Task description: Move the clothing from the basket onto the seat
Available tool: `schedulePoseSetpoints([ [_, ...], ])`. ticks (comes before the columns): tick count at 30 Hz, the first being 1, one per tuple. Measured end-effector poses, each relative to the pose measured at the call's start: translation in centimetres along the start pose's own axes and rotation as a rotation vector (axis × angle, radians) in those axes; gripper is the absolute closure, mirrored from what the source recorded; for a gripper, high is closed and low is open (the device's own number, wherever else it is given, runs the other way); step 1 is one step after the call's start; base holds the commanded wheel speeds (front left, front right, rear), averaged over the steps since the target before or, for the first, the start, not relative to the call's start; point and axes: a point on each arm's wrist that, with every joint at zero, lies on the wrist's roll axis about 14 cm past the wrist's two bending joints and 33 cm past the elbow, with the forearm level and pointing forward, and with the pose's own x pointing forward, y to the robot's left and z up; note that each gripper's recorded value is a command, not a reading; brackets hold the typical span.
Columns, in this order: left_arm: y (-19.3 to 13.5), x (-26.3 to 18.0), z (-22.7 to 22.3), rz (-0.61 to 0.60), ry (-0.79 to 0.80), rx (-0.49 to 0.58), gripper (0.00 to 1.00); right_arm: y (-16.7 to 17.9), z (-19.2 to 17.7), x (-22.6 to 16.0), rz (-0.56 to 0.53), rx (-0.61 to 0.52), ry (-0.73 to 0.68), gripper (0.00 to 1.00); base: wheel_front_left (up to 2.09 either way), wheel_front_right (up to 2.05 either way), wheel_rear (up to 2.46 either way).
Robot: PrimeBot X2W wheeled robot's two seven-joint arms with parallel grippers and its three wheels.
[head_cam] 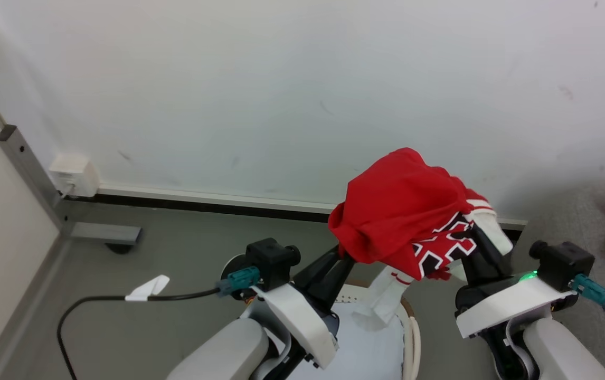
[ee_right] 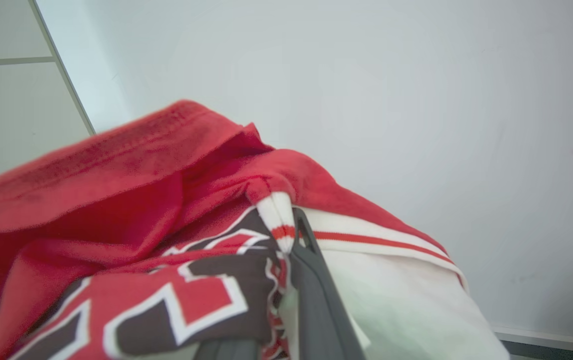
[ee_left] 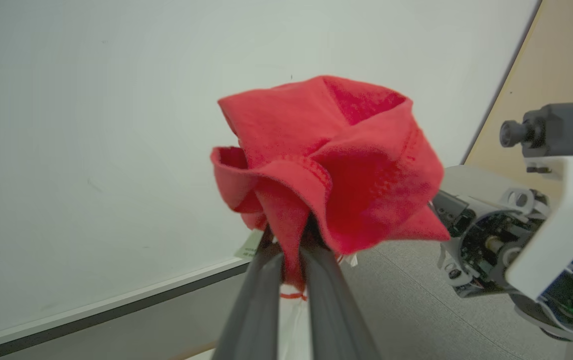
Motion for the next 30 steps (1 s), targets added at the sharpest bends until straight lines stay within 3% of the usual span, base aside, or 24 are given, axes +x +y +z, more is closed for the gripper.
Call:
schedulePoseSetpoints([
  [1,-0.4,0.3,-0.2,-0.013,-0.001,-0.005,0.0,-0.4,0.7,-0.1,-0.011,0.0,-0.02,1.0,0.0,0.0,0.0],
  [15,-5.1,3.9,-3.3,-0.208,0.038,-0.038,0.0,-8.9,8.6,-5.4,-0.231,-0.151,-0.201,1.0,0.0,0.0,0.0],
  [20,-8.5,5.5,-4.4,-0.331,0.045,-0.052,0.0,-11.8,11.5,-9.8,-0.352,-0.213,-0.266,1.0,0.0,0.0,0.0],
  [30,-14.4,7.0,-5.8,-0.521,0.053,-0.07,0.0,-14.6,13.1,-17.8,-0.561,-0.241,-0.316,1.0,0.0,0.0,0.0],
])
